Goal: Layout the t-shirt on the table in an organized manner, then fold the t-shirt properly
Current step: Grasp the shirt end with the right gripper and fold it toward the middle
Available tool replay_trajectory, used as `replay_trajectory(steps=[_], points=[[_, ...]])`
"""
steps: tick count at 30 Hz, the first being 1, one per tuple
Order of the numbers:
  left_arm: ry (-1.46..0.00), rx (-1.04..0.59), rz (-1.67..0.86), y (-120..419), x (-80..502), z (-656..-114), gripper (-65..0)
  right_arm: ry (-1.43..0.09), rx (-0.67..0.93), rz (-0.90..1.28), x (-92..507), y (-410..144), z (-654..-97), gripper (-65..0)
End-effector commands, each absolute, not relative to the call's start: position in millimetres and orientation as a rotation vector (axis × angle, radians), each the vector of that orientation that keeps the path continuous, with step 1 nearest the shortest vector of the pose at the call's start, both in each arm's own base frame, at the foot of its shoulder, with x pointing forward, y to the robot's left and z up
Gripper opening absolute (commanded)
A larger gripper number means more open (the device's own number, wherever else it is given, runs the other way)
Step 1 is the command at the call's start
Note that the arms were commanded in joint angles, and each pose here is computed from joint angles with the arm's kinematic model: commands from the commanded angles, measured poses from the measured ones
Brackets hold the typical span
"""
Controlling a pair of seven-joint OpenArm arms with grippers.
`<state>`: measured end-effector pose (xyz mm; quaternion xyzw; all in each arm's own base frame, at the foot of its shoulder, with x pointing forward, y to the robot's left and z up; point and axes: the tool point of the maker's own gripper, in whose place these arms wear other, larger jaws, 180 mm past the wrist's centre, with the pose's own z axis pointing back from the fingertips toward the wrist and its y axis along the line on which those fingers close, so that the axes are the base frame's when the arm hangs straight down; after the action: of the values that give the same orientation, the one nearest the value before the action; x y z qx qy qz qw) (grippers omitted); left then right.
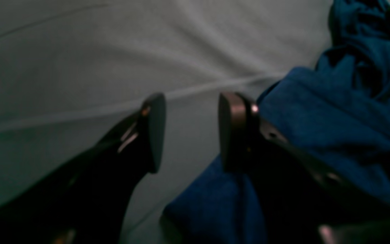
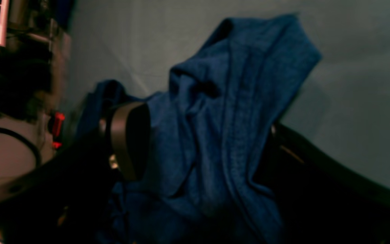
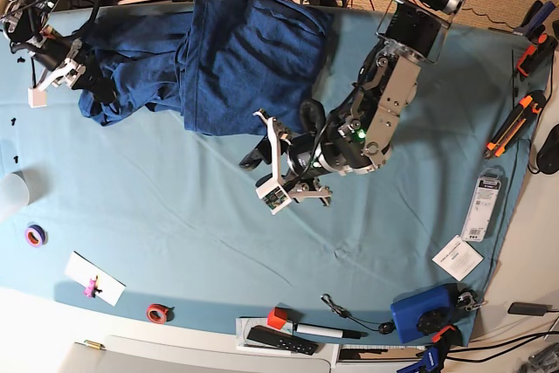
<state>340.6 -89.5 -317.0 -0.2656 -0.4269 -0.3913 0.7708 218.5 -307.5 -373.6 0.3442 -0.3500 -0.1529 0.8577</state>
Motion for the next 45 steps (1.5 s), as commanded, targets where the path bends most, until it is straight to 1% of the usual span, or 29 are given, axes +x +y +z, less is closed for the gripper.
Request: replay_trajectory(steps=[1,2,5,6,8,9,11,16,23,28,32,36,39,41,45], points=[[-0.973,-0.570,-0.853,-88.2,351.1,-299.7,-38.4,-0.711,0.714,-0.311,214.1,-309.8,-373.5,-23.9],[-0.960,-0.551,-0.843,-83.6,352.6,-302.6,-38.4,-0.713,0.720,-0.314,213.3,-309.4,-373.0,-28.6],[-0.914,-0.494,-0.836,-63.8,355.9,-313.2,-38.4,-0.727,0.736,-0.319,214.0,-308.5,-370.2,-50.3],[-0.894,-0.472,-0.834,-55.9,356.3,-318.0,-38.4,-0.731,0.740,-0.320,214.6,-308.3,-369.3,-55.8],[-0.853,-0.428,-0.827,-38.7,357.3,-327.1,-38.4,-0.743,0.752,-0.322,216.1,-307.7,-366.6,-63.5],[-0.834,-0.406,-0.823,-29.4,357.9,-331.3,-38.4,-0.754,0.763,-0.324,217.3,-307.1,-364.2,-65.0],[-0.799,-0.364,-0.808,-9.7,359.5,-338.4,-38.4,-0.784,0.793,-0.330,220.6,-305.8,-357.5,-65.0],[-0.723,-0.338,-0.742,36.3,360.1,-345.3,-38.4,-0.806,0.785,-0.296,224.8,-303.6,-348.3,-65.0],[-0.660,-0.340,-0.680,77.8,349.8,-354.2,-38.6,-0.862,0.722,-0.119,226.1,-283.4,-312.9,-65.0],[-0.613,-0.355,-0.666,81.1,329.5,-373.2,-38.6,-0.920,0.680,0.057,218.5,-244.5,-278.8,-65.0],[-0.583,-0.370,-0.655,80.4,315.3,-385.3,-38.6,-1.003,0.674,0.169,214.7,-205.9,-249.2,-65.0],[-0.566,-0.376,-0.652,80.5,308.3,-390.9,-38.6,-1.099,0.697,0.216,211.6,-169.3,-224.0,-65.0],[-0.566,-0.375,-0.652,80.5,308.6,-390.7,-38.6,-1.139,0.753,0.212,209.4,-143.6,-215.7,-65.0],[-0.566,-0.375,-0.652,80.5,308.5,-390.8,-38.6,-1.133,0.811,0.207,209.2,-126.5,-217.6,-65.0],[-0.566,-0.375,-0.652,80.5,308.5,-390.8,-38.6,-1.006,0.759,0.254,210.5,-103.3,-248.9,-65.0]])
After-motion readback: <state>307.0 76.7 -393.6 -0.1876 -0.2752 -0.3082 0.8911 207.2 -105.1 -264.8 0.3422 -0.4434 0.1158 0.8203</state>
